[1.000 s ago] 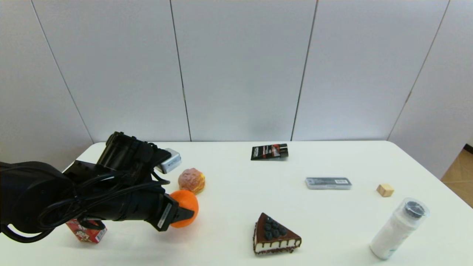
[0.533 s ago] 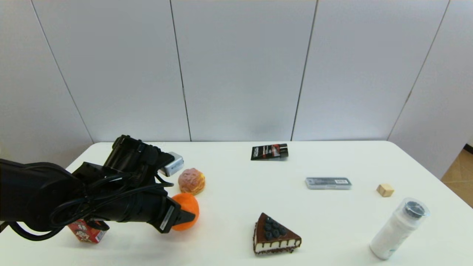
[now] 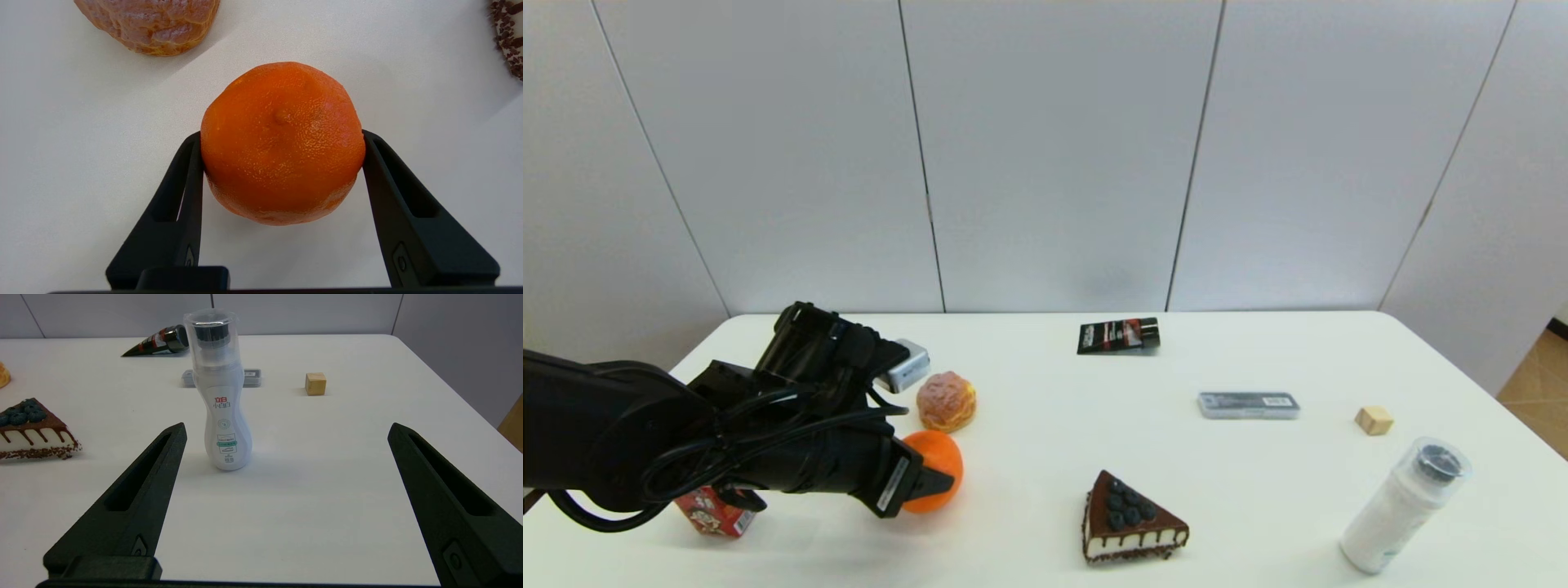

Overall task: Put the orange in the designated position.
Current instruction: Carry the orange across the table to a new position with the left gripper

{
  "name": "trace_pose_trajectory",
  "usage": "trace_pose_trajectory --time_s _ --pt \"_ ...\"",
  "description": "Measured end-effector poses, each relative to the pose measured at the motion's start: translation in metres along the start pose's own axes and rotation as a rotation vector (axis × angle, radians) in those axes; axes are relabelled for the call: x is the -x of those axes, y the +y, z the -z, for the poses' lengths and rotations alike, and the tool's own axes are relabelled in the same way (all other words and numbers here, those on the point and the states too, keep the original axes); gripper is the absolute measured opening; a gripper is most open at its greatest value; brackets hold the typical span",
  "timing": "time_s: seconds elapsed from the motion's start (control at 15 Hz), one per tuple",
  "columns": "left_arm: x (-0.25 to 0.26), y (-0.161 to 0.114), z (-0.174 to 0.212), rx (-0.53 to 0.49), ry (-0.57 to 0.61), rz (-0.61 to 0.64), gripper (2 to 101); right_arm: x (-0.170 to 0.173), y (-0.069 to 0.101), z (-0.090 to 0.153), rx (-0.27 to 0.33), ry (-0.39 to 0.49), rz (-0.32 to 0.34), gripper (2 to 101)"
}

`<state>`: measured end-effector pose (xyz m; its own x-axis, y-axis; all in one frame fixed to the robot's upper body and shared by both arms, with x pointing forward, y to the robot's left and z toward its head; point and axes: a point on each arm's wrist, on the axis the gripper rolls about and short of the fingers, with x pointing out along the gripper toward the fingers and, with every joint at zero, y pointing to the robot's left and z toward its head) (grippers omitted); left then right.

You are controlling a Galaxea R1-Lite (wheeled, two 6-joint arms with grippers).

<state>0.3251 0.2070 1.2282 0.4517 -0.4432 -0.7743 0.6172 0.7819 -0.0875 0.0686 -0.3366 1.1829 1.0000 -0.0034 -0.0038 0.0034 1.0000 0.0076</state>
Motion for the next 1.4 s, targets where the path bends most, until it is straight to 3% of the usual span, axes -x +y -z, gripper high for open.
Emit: trace_pose_trajectory --time_s 1.2,1.4 --pt "-0.0002 -0.0002 0.0026 0.0 0.01 0.0 65.5 0.0 0.0 0.0 0.0 0.0 0.0 97.7" --pt "-0.0007 -0.0006 0.005 0.001 0.023 0.003 76.8 0.0 0.0 0.0 0.0 0.0 0.0 97.7"
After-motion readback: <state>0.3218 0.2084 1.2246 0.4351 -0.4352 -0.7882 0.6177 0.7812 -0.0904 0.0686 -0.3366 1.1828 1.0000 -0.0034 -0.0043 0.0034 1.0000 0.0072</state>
